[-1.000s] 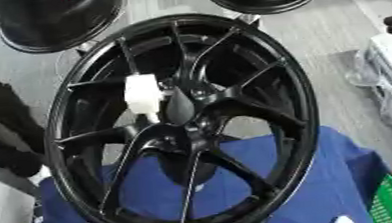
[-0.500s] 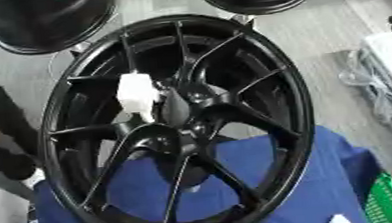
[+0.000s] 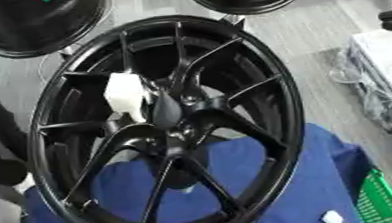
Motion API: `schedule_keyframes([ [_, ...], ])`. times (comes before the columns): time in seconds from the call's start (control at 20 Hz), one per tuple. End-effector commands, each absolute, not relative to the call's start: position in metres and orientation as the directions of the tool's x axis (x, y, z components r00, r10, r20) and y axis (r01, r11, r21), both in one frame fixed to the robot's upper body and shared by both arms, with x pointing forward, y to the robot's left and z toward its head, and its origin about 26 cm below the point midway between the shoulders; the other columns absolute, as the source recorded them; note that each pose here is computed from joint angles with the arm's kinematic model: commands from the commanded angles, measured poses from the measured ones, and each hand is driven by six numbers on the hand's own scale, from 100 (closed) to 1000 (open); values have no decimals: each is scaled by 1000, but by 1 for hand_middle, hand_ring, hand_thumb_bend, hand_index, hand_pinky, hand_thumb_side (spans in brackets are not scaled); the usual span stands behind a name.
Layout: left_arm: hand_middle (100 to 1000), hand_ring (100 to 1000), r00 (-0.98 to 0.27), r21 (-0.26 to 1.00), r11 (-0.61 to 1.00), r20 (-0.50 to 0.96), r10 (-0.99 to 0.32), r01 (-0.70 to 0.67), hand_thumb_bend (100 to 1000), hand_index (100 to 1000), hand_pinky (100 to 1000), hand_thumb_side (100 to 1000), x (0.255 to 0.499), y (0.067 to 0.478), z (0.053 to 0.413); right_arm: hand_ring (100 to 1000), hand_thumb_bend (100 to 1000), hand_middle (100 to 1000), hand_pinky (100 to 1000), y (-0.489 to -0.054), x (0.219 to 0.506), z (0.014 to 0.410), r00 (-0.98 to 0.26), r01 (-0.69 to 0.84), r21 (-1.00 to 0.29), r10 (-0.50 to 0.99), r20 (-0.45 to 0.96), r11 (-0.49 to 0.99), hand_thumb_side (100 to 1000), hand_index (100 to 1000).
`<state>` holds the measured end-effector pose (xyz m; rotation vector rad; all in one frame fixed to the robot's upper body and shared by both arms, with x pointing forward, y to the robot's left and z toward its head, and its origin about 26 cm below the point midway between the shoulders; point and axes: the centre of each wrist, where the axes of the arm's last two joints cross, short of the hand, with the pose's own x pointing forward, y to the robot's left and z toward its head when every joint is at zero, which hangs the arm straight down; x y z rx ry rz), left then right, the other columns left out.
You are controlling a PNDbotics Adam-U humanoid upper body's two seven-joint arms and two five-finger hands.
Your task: Pull the pin out of the wheel hub.
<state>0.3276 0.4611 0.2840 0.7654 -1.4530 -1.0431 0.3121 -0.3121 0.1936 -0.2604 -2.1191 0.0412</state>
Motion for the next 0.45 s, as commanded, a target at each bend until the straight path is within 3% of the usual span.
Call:
schedule_keyframes([
  [0.05, 680, 723, -195, 884, 466, 450, -872, -43, 259, 755, 685, 626, 318, 464, 314, 701, 100, 792, 764, -315, 309, 201, -533, 173, -143, 215, 819, 974, 567, 900],
  [0.2, 660, 697, -264, 774, 613, 565, -782, -158, 161, 745, 655, 695, 315, 461, 318, 701, 100, 792, 764, -315, 309, 200, -531, 179, -136, 212, 820, 974, 567, 900],
  [0.3, 659, 695, -378, 528, 795, 699, -607, -299, 174, 753, 651, 754, 317, 450, 296, 701, 100, 792, 764, -314, 309, 201, -534, 175, -135, 209, 819, 975, 567, 900],
  [0.45, 644, 681, -471, 179, 893, 797, -377, -412, 168, 737, 637, 798, 326, 412, 261, 701, 100, 792, 764, -313, 310, 202, -538, 169, -131, 202, 819, 977, 568, 900],
])
